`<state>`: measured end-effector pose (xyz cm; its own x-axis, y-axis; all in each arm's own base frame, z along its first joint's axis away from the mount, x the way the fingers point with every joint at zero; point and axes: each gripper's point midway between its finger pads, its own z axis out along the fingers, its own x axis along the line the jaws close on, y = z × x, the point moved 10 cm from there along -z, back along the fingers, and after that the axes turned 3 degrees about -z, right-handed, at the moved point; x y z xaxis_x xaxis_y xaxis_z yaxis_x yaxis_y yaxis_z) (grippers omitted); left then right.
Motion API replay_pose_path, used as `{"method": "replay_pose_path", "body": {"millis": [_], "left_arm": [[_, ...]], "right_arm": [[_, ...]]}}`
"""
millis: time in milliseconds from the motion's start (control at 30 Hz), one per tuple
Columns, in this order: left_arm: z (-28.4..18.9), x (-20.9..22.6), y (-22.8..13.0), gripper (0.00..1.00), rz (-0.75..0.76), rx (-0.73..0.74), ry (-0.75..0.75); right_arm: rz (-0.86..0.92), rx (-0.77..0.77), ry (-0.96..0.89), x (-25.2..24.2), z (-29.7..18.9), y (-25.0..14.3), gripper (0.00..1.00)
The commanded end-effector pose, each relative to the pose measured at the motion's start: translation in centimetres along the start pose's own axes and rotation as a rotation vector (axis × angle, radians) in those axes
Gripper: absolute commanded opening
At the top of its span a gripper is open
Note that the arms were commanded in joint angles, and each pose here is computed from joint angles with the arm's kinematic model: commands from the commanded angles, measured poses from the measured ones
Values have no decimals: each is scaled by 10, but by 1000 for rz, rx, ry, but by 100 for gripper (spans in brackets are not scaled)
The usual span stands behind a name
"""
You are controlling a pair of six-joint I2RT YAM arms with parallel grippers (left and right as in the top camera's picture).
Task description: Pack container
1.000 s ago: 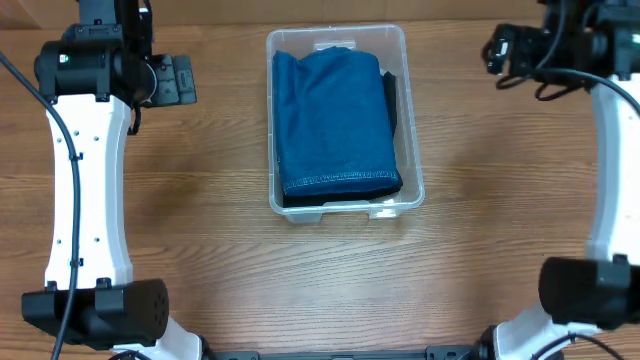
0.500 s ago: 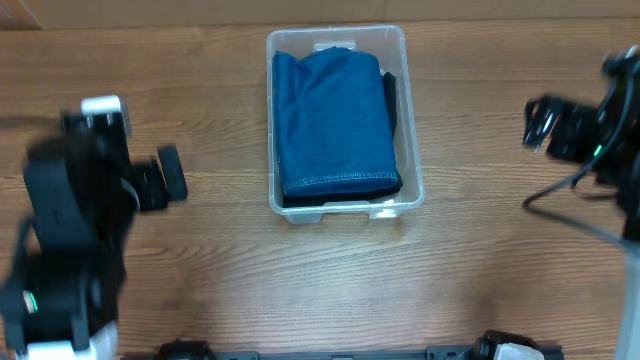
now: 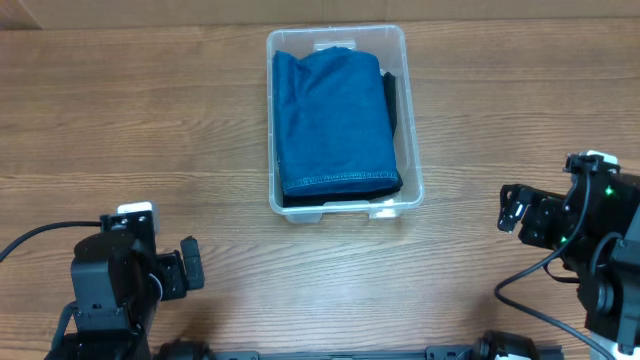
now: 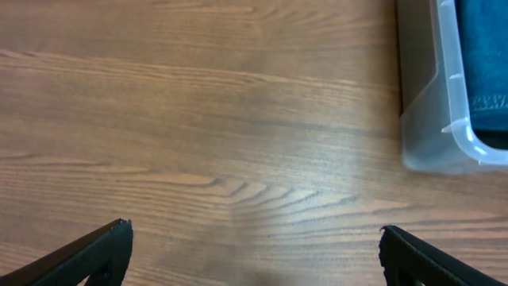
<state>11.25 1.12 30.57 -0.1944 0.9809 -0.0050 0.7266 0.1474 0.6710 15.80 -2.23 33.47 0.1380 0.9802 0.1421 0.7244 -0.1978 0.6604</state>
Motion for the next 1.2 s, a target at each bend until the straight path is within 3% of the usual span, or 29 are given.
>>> {"method": "replay_pose_path", "body": {"millis": [0, 267, 433, 533, 633, 733, 867, 1167], "left_arm": [[1, -1, -2, 100, -1, 3, -3], [1, -1, -2, 100, -1, 3, -3], [1, -1, -2, 100, -1, 3, -3], [1, -1, -2, 100, -1, 3, -3], [1, -1, -2, 100, -1, 3, -3], [1, -1, -2, 100, -1, 3, -3], [1, -1, -2, 100, -1, 3, -3], [1, -1, -2, 100, -1, 3, -3]], "right_arm": [[6, 14, -8, -1, 4, 0, 100], [9, 48, -109, -10, 13, 3, 100], [-3, 62, -77, -4, 6, -5, 100], [-73, -43, -28, 8, -17, -13, 100], [-174, -243, 40, 18, -42, -25, 100], [-236, -380, 60, 16, -43, -44, 100], [-253, -503, 81, 12, -15, -68, 100], [-270, -885, 118, 10, 58, -78, 100]]}}
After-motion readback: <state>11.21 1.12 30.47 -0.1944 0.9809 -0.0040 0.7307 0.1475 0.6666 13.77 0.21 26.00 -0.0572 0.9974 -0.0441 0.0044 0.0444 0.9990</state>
